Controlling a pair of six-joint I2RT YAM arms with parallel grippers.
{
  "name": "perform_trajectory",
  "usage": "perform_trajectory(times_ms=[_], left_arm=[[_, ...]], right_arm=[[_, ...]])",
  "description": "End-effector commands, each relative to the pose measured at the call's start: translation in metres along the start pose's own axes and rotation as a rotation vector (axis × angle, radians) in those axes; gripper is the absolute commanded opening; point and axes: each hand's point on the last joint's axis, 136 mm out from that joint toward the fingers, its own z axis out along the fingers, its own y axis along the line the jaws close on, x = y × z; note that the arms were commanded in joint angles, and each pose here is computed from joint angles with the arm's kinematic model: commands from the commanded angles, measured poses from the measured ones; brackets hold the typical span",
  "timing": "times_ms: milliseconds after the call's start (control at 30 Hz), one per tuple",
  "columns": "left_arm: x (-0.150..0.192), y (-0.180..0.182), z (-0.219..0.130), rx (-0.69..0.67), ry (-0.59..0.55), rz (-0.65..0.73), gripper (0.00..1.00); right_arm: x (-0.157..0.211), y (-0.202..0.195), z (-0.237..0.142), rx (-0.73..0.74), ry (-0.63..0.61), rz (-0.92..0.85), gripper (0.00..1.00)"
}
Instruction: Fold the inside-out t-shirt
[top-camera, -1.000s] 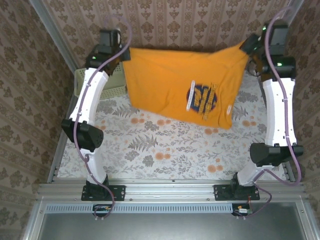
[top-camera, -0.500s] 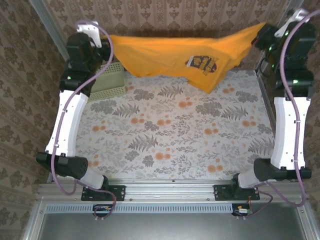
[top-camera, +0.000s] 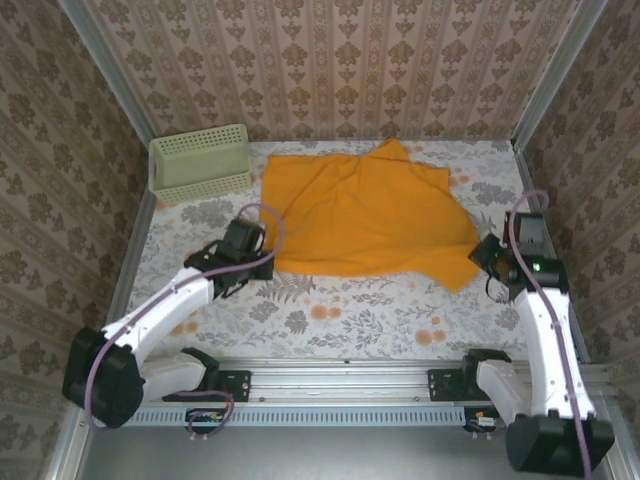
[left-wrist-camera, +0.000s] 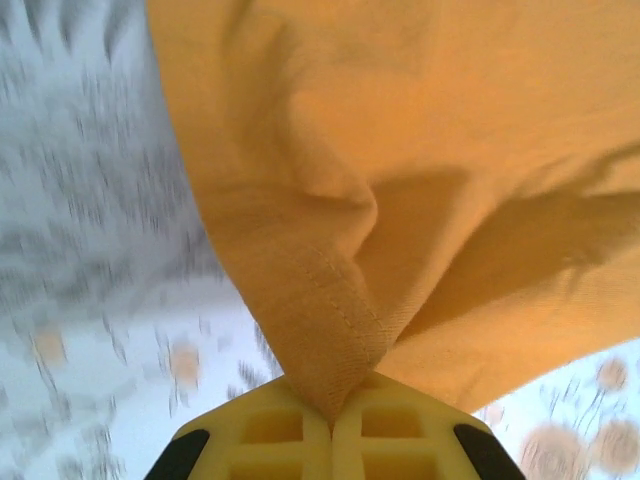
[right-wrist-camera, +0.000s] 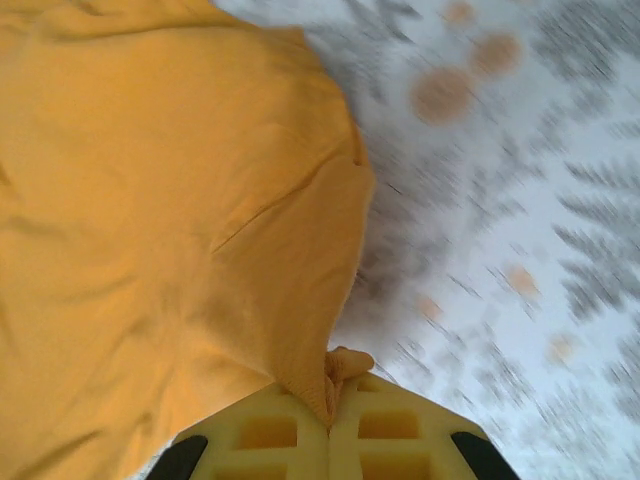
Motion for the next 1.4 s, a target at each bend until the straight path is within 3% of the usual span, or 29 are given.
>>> perform_trajectory(times_ms=[0,300,500,733,967,1133,1367], left_arm=[[0.047,0.017,0.003,-0.066,0.107,-0.176,0.0],[0.073,0.034,-0.02,-0.17,0.09,-0.211,0.0],[0.072,0.035,-0.029,-0.142,0.031,-0.224,0.0],[0.072,0.033,-0.031,-0.201,0.038,-0.157,0.0],[0.0,0.008,-0.021,-0.226,-0.005,-0.036,0.03],[-0.051,0.009,0.0,-0.244,0.004,-0.039,0.03],[-0.09,0.018,0.04,-0.286,0.073,-0.042,0.07]], right_arm=[[0.039,-0.037,-0.01,0.079,0.068,0.116,0.0],[0.071,-0.068,-0.048,0.132,0.032,0.301,0.0],[0.092,-0.078,-0.057,0.125,0.034,0.393,0.0],[0.085,-0.086,-0.068,0.151,-0.022,0.375,0.0],[0.034,-0.05,-0.041,0.107,-0.042,0.272,0.0],[-0.009,-0.019,-0.01,0.103,-0.031,0.202,0.0],[-0.059,0.02,0.038,0.126,-0.026,0.12,0.0]])
